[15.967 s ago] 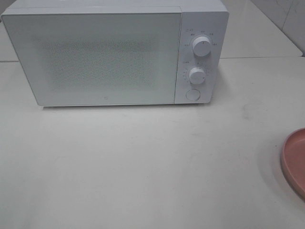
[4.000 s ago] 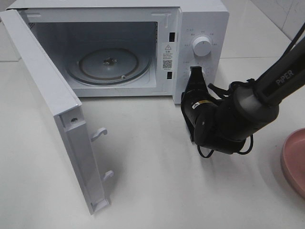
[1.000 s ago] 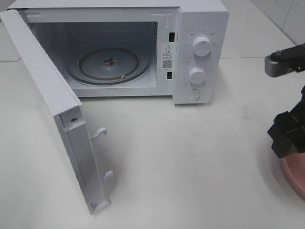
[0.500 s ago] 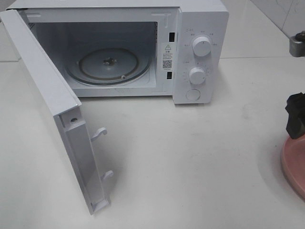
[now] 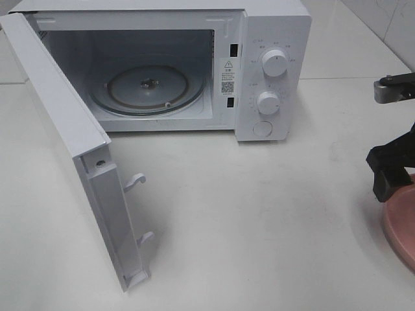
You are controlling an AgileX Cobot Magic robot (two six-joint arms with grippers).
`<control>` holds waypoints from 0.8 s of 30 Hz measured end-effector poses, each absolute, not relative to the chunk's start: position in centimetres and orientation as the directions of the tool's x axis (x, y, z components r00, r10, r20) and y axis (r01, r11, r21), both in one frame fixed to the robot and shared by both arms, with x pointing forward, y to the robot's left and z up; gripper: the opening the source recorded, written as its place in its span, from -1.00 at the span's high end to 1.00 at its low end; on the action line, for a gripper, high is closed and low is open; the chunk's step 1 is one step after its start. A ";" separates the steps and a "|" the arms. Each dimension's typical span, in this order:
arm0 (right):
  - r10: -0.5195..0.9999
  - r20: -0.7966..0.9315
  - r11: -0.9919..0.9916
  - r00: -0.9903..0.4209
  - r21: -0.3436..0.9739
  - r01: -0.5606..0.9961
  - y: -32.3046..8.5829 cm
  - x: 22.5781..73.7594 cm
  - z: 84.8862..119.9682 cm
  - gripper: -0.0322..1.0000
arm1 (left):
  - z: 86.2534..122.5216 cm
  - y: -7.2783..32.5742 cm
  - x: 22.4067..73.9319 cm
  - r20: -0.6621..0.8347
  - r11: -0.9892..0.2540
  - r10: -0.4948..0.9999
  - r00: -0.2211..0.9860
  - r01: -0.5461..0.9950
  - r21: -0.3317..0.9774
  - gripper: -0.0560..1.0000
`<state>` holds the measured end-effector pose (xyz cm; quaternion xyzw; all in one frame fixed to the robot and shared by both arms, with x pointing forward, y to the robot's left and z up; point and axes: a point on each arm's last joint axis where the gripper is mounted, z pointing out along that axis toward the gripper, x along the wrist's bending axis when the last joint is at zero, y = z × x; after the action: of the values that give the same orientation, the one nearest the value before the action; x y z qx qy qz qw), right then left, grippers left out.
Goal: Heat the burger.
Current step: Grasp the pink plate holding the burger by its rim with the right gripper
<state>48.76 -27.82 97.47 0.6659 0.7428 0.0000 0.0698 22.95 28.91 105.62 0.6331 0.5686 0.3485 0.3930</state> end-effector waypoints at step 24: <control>0.990 -0.086 0.107 -0.109 -0.028 0.994 -27.5 50.0 91.7 -0.70 | 105.6 28.9 22.9 -0.006 -0.045 0.994 0.111 0.446 0.894 -0.92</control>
<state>50.04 -27.49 91.75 0.6669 0.7437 -0.0394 0.0228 22.95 28.91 105.62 0.6331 0.5686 0.3485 0.3930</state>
